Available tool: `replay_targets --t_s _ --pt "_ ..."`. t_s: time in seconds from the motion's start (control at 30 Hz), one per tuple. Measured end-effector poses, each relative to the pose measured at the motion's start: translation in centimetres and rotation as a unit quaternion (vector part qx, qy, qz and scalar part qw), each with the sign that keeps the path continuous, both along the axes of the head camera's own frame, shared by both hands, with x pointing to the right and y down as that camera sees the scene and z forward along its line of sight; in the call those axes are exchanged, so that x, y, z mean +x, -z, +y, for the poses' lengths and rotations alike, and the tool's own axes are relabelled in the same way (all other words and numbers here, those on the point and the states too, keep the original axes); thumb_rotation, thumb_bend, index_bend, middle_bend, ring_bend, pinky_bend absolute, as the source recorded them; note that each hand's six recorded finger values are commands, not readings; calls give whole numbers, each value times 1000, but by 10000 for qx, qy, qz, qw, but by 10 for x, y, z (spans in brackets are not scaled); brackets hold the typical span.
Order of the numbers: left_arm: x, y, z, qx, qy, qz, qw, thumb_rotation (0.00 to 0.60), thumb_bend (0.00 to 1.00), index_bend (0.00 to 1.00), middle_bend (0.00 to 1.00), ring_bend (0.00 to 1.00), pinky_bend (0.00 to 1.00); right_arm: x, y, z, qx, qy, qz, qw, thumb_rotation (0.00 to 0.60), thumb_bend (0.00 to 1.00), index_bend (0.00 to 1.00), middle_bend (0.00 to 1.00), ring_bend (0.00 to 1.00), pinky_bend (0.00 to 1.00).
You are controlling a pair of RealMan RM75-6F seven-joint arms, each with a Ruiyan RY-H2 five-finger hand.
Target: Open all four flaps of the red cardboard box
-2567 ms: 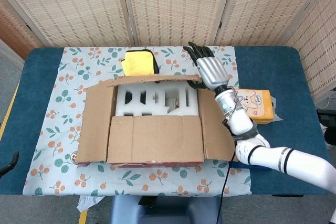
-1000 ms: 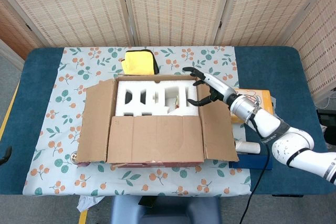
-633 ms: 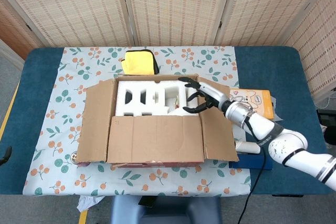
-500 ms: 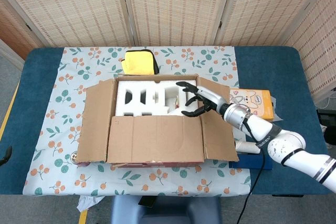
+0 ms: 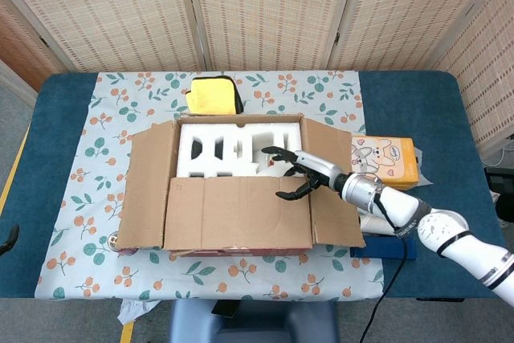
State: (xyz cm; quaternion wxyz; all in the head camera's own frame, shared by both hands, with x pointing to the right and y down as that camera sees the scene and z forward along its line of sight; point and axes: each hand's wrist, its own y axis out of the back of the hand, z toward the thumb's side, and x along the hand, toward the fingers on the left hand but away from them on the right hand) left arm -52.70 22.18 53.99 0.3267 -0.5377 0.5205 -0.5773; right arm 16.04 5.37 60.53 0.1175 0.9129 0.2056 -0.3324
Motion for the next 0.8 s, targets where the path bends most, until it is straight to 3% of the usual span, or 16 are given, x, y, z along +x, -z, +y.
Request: replay_targets --t_s 0.37,0.8 --pt "1 -1 0 -12 -21 -11 10000 600 393 0 10 0 9 2 17 -4 91 -83 -297 9995 600 385 0 0 0 296" --pt "3 -2 1 -47 -64 -82 9999 600 393 0 10 0 11 -4 70 16 555 135 -614 9965 600 384 0 0 0 335"
